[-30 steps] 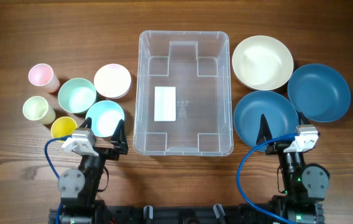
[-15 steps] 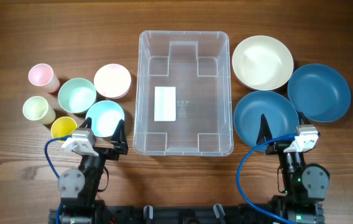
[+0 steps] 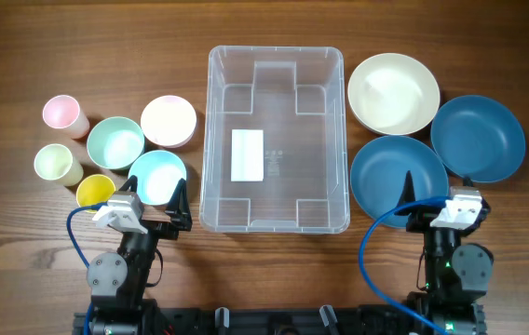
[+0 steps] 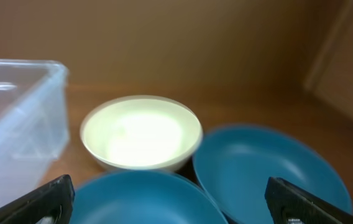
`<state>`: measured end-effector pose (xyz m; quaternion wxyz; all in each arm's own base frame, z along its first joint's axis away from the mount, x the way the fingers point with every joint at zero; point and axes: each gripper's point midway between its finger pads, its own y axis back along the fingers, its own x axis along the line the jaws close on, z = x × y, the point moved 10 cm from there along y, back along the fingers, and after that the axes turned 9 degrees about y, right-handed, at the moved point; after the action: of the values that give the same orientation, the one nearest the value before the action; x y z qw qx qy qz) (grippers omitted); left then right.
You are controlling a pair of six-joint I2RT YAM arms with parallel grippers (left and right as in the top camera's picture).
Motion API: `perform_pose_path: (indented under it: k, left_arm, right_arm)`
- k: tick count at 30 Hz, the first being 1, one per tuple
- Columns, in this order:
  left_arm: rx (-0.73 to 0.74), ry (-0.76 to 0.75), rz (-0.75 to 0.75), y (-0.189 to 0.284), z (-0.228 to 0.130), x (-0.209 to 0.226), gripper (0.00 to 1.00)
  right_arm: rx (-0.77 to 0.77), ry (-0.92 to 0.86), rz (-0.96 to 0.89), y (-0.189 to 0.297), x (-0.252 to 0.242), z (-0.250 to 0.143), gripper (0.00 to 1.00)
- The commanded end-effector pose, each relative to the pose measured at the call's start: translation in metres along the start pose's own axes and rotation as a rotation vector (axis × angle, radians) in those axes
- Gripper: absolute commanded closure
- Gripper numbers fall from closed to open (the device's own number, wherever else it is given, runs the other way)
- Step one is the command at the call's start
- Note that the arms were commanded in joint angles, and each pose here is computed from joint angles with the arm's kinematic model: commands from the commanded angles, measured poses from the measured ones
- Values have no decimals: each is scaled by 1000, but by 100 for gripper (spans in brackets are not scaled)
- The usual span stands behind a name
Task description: Pack container
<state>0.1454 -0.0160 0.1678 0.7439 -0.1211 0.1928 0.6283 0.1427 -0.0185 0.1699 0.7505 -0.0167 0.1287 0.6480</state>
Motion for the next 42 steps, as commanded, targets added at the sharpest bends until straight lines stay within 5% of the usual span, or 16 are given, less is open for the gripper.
perform_pose_path:
  k: [1,8,14,19,27,30,36,42]
  left_arm:
    - [1,-15,9,0,-2,2,0]
    - [1,-15,9,0,-2,2,0]
    - [1,-15,9,0,-2,2,0]
    - [1,-15,9,0,-2,2,0]
    - [1,-15,10,0,-2,2,0]
    - [1,-15,10,0,-2,2,0]
    - [1,-15,9,0,-2,2,0]
    - [1,-15,10,0,-2,2,0]
  right_arm:
    - [17,-64,-133,5,-19,30,0]
    - [180,-77,-123,-17,-36,59,0]
    - [365,-81,64,-56,-45,67,0]
    - [434,-142,229,-70,-37,69,0]
    - [456,-201,190,-70,-39,67,0]
    - [480,-222,86,-74,-46,64,0]
    - [627,-340,-404,-82,-80,35,0]
    - [700,-514,-543,-90,-117,-1,0]
